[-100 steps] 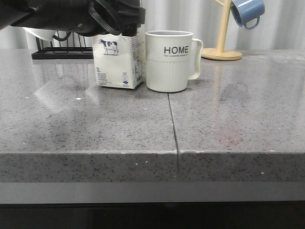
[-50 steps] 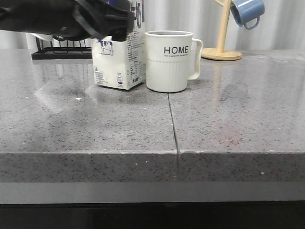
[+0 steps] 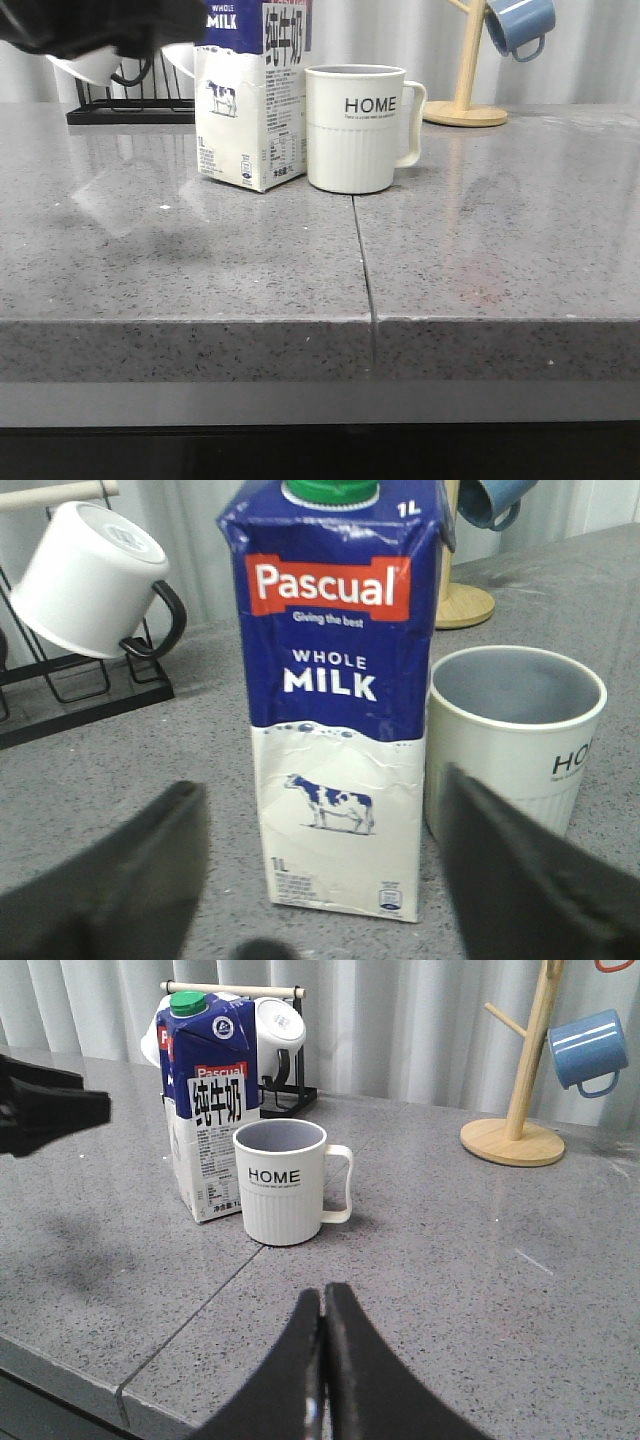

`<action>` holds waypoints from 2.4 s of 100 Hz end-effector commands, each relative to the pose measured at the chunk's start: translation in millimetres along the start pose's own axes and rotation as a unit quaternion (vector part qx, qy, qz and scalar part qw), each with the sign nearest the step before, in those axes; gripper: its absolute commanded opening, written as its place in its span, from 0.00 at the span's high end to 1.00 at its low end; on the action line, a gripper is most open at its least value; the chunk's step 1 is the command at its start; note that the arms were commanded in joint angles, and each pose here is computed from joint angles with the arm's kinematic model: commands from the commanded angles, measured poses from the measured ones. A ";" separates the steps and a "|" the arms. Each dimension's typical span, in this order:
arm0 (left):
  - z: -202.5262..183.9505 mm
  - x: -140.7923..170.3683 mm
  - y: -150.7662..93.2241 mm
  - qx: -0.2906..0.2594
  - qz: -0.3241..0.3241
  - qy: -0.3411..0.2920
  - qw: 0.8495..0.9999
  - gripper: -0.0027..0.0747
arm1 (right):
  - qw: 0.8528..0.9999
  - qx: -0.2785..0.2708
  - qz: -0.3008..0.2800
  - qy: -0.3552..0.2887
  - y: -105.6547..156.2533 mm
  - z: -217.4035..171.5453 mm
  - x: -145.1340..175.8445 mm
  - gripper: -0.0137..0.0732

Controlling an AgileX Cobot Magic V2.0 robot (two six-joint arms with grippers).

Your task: Place milk next to cup

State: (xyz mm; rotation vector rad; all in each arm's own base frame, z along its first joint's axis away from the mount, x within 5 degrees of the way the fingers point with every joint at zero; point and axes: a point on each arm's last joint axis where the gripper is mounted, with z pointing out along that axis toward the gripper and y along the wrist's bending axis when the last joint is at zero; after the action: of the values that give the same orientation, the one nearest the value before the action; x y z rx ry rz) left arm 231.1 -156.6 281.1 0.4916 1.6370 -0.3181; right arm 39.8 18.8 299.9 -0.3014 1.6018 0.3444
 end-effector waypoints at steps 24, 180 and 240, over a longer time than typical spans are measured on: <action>-45.2 -35.9 48.9 -0.043 -0.003 -0.031 0.999 0.99 | 0.999 0.003 -0.005 -0.046 -0.2 -1.8 -15.1 0.88; -213.0 79.3 46.4 -0.228 0.013 -0.068 0.971 0.99 | 0.999 0.003 -0.005 -0.046 -0.2 -1.8 -15.1 0.88; -216.8 112.1 41.9 -0.244 0.017 -0.077 0.966 0.99 | 0.999 0.003 -0.005 -0.046 -0.2 -1.9 -15.2 0.88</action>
State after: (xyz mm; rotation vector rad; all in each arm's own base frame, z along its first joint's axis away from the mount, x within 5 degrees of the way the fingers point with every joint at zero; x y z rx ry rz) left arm 55.9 -1.8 208.2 0.1285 1.5466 0.0817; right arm 39.6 18.7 299.7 -0.3018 1.6031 0.3443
